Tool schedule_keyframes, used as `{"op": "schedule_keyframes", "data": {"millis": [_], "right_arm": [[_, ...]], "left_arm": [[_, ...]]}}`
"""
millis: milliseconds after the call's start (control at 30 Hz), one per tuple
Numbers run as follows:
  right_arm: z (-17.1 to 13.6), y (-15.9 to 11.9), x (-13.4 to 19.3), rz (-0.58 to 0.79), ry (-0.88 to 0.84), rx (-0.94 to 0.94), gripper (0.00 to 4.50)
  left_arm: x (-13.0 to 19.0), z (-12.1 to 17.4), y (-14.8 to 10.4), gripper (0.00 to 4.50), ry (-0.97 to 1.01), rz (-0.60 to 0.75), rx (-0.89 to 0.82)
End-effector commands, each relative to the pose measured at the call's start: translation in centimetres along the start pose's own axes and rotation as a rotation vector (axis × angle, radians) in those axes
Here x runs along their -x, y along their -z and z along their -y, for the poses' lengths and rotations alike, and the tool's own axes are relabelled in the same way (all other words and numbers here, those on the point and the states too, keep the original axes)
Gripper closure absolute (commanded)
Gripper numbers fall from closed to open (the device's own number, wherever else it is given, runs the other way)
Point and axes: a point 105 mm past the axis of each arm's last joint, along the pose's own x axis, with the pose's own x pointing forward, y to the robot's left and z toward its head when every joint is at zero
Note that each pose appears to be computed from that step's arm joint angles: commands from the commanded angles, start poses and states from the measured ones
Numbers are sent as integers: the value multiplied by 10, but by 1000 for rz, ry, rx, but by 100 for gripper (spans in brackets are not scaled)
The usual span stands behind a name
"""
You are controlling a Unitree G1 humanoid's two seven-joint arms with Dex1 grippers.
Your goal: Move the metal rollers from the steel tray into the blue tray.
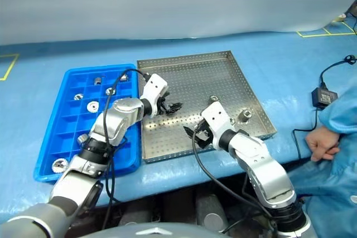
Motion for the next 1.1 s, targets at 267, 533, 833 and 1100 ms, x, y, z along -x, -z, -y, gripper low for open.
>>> {"op": "schedule_keyframes", "data": {"millis": [267, 533, 833, 1100], "right_arm": [[3, -14, 5, 57, 44, 20, 0], [0, -16, -1, 60, 18, 24, 0], [-3, -18, -7, 63, -16, 36, 0], [-2, -18, -8, 59, -23, 40, 0]], "left_arm": [[-6, -11, 33, 55, -81, -160, -71], [22, -28, 44, 55, -159, -167, -45], [24, -24, 52, 71, -150, -170, 14], [17, -11, 49, 235, -105, -142, 42]]}}
